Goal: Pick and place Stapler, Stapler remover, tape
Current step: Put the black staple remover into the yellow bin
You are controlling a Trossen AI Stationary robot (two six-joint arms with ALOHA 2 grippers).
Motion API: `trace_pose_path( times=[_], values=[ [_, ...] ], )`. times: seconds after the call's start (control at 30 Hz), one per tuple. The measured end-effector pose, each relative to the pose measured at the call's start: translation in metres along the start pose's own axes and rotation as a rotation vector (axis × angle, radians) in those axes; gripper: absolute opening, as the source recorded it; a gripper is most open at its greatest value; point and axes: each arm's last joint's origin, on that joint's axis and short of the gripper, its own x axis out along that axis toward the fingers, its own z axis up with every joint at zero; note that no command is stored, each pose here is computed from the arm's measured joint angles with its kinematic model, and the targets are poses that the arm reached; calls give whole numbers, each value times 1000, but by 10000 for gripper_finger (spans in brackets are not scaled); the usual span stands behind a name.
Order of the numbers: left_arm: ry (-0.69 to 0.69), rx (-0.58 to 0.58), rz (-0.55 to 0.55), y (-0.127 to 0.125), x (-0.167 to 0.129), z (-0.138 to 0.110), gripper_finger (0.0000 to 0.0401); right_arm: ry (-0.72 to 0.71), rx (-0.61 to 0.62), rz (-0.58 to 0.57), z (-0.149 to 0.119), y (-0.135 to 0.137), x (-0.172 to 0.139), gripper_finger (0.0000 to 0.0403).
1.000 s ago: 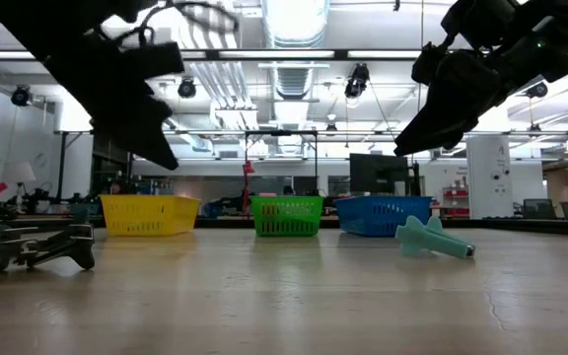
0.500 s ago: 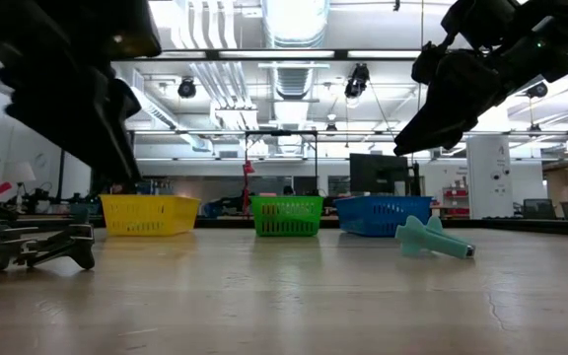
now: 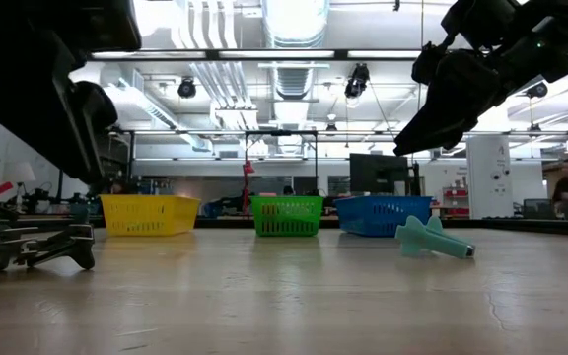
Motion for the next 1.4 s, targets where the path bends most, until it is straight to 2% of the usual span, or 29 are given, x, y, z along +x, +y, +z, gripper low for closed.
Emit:
trace_pose_path(
  times=[0.6, 0.87, 1.4],
  values=[
    [-84, -55, -22, 8, 12, -16, 114, 0, 0, 0, 0, 0, 0, 205],
    [-73, -93, -14, 15, 17, -26, 116, 0, 0, 0, 0, 0, 0, 205],
    [-88, -109, -14, 15, 19, -26, 114, -7, 0, 2, -1, 0, 0, 205]
  ],
)
